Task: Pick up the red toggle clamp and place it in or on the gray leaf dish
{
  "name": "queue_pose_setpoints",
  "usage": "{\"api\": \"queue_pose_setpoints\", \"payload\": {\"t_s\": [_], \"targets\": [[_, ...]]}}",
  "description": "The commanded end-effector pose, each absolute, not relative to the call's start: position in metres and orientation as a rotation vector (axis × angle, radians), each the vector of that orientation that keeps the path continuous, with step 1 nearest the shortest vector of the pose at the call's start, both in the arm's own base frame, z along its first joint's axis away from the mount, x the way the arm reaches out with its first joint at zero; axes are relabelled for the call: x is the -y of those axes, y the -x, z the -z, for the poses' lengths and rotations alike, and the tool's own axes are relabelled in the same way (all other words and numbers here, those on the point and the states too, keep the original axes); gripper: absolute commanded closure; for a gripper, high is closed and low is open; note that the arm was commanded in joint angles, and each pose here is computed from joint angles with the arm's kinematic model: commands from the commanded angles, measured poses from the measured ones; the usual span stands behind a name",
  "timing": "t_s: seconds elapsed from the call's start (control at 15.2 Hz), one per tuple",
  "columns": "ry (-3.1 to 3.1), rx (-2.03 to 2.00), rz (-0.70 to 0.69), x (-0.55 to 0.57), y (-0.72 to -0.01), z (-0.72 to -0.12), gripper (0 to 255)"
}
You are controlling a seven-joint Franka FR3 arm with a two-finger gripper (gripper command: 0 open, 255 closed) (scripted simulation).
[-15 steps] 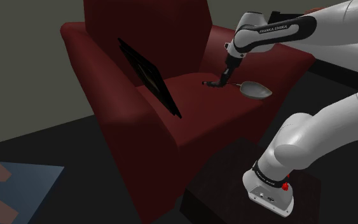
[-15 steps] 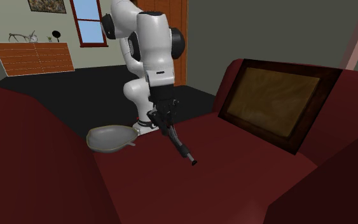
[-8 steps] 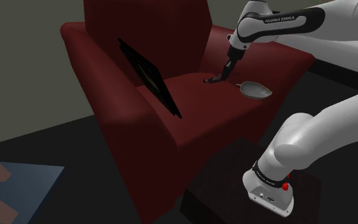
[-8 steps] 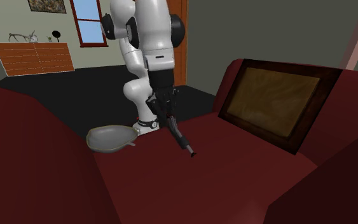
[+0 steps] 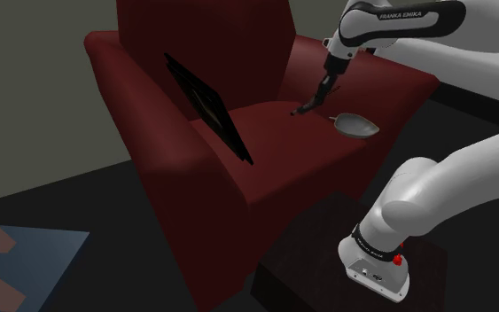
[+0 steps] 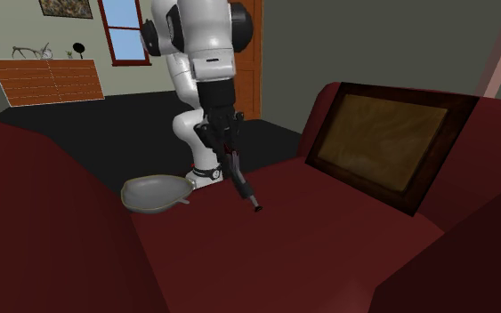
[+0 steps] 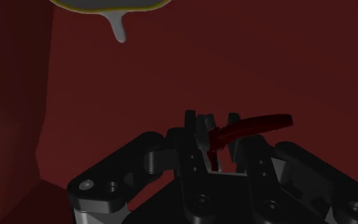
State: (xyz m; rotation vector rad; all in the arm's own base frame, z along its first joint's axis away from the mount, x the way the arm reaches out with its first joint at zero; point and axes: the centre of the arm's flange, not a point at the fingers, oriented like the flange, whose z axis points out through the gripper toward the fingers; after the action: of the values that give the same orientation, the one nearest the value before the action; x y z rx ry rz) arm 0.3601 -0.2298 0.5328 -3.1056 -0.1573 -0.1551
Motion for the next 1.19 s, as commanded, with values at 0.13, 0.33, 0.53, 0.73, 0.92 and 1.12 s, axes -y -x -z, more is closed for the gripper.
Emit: {"api": "queue_pose_setpoints", "payload": {"t_s": [0.13, 0.33, 0.53, 0.73, 0.92, 1.12], "targets": [[3.105, 0.158, 0.155, 0.262, -0.324, -0.535, 255], [3.105, 0.158, 0.155, 0.29, -0.296, -0.535, 255], [3.105, 0.158, 0.155, 0.318, -0.268, -0.535, 255], [3.105, 0.158, 0.155, 0.346, -0.24, -0.536, 255], [3.105, 0.158, 0.155, 0.373, -0.211, -0.536, 255], [3.105, 0.158, 0.155, 0.388, -0.196, -0.526, 255]]}}
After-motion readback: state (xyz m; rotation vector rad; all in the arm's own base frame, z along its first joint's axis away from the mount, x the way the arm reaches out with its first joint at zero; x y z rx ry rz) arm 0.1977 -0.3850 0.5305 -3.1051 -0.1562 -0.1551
